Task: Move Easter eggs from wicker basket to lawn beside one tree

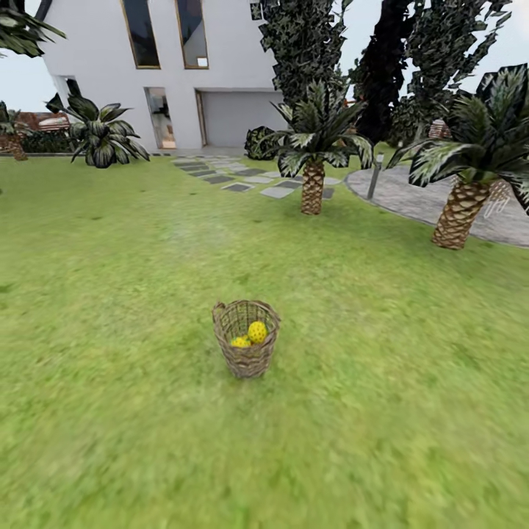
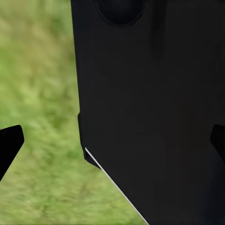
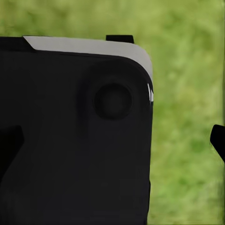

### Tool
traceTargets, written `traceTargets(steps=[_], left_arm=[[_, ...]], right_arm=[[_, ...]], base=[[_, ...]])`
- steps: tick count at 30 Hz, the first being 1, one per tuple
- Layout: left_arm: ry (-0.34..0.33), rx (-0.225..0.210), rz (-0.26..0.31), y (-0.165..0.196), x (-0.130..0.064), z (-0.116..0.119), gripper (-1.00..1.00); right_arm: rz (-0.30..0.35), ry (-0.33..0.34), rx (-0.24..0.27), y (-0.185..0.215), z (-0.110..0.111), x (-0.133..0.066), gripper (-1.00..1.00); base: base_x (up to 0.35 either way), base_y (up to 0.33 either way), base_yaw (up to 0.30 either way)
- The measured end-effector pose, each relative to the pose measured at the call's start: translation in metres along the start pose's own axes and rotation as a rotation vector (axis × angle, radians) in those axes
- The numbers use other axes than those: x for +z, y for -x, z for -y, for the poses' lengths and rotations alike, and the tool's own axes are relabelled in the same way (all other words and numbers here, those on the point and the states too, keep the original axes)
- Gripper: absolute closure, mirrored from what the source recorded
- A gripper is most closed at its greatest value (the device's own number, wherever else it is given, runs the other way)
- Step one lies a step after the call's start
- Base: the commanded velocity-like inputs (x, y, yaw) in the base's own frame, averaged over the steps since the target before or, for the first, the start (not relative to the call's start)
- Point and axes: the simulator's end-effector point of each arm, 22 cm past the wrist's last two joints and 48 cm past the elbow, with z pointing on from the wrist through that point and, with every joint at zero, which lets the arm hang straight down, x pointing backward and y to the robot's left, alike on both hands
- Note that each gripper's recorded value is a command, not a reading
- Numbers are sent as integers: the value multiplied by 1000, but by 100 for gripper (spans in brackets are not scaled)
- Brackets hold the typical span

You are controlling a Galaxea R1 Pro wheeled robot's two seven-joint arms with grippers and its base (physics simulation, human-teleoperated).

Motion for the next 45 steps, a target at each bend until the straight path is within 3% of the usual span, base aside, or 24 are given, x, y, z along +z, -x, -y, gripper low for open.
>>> traceTargets(steps=[19,45], left_arm=[[0,0,13,5,0,0,-100],[0,-1,15,6,0,0,-100]], right_arm=[[14,0,0,5,0,0,-100],[12,-4,-2,5,4,0,-100]], base=[[337,0,248],[337,0,7]])
